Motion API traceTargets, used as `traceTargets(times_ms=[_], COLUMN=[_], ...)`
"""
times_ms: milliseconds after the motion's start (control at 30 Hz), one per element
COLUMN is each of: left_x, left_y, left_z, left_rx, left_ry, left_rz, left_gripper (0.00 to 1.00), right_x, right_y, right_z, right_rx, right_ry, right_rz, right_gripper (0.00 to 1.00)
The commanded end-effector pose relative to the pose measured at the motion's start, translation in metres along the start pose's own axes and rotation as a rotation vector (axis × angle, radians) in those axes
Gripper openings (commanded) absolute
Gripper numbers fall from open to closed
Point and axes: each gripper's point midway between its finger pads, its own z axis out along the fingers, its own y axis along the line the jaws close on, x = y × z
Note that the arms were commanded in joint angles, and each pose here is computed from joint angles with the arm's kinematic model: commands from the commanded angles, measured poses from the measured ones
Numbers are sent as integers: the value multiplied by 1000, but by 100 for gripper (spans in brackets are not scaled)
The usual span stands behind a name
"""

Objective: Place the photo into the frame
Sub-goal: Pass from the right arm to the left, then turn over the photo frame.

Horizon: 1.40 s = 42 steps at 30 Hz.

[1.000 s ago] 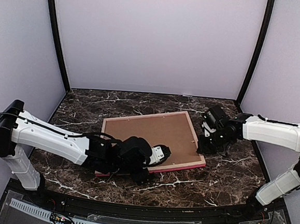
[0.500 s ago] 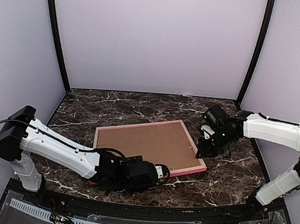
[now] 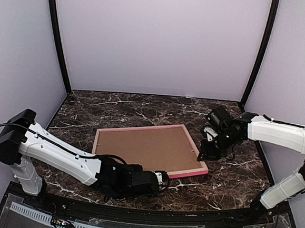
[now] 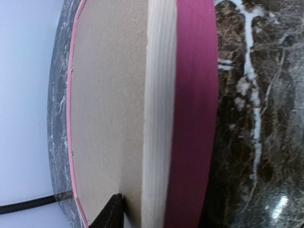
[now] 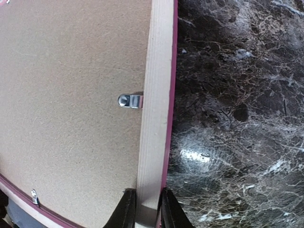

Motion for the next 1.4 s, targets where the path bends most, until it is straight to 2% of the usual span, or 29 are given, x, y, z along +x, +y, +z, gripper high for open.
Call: traceTargets(times_ms=[0, 200, 467, 600, 767, 867, 933, 1133, 1367], left_x=[-6, -14, -33, -43, -53, -60, -66, -65, -62], left_y=[20, 39, 90, 119, 155, 185, 194, 235, 300], left_z=[-11, -28, -73, -97, -122, -140, -149, -166, -191], left_rx=[-49, -69, -133, -115, -49, -2, 56, 61, 89], left_ry=[-6, -13, -85, -138, -200, -264, -312, -373, -506], left_rz=[-32, -39, -60, -106, -218, -315, -352, -463, -702], left_gripper=[36, 18, 0, 0, 0, 0, 0, 0, 0], right_x=[-21, -36, -77, -97, -115, -122, -125, -126, -126], right_y=[26, 31, 40, 46, 57, 61, 62, 60, 56], right_z=[-23, -49, -129, -170, -207, -223, -232, -258, -262], right_rx=[-112, -98, -50, -46, -78, -89, -95, -81, -63], right_ry=[-91, -155, -343, -445, -561, -622, -655, -742, -761], right_rz=[-40, -60, -102, -120, -138, -143, -145, -155, -156], right_gripper=[26, 34, 41, 44, 62, 68, 69, 73, 76])
